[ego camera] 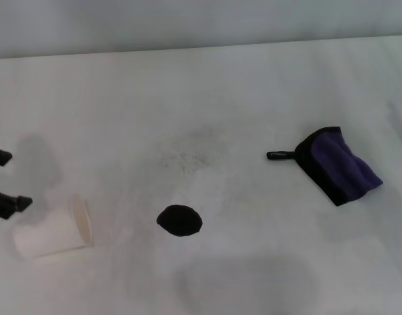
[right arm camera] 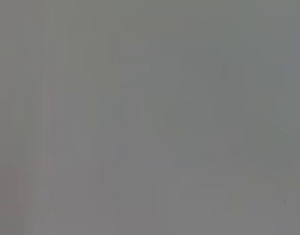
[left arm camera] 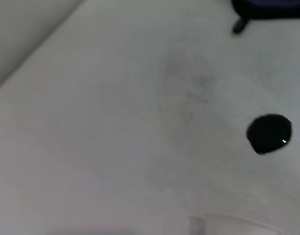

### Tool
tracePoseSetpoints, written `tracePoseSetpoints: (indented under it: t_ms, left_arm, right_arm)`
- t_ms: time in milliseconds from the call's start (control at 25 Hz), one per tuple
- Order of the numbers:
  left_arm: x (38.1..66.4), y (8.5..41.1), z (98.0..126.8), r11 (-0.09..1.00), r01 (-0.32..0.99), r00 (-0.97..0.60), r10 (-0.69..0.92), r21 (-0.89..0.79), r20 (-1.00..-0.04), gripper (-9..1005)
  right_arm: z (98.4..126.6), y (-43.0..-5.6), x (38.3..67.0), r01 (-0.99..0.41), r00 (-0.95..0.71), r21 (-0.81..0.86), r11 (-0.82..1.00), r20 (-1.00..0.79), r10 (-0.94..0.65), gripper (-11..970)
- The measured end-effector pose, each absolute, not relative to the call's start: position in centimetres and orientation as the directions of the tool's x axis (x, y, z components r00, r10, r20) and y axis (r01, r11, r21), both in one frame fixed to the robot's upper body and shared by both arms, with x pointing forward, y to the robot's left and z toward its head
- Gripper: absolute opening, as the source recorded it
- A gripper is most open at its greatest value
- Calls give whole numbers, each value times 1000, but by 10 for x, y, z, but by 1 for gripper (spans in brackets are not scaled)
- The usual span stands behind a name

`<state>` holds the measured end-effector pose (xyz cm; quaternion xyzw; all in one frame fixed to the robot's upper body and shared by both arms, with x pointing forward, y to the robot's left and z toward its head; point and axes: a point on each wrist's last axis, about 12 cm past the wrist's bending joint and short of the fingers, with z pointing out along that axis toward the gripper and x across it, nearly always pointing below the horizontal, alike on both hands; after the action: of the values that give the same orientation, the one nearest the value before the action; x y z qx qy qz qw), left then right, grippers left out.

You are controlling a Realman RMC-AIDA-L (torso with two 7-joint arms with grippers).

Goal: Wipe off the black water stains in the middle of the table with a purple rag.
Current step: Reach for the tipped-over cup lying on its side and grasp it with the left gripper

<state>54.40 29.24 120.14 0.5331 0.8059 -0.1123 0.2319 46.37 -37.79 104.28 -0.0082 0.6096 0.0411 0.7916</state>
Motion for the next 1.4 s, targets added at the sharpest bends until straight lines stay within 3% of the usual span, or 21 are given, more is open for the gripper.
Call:
tracePoseSetpoints:
  t_ms: [440,1400]
  left_arm:
    - [535,265,1168,303,952,-271,897,40,-349,877]
    - [543,254,1115,242,964,-191,921,111,-341,864]
  right_arm:
    - [1042,-381,460,-55,253,31,998,-966,44,875]
    - [1041,-381,454,-55,259,31,998,-965,45,875]
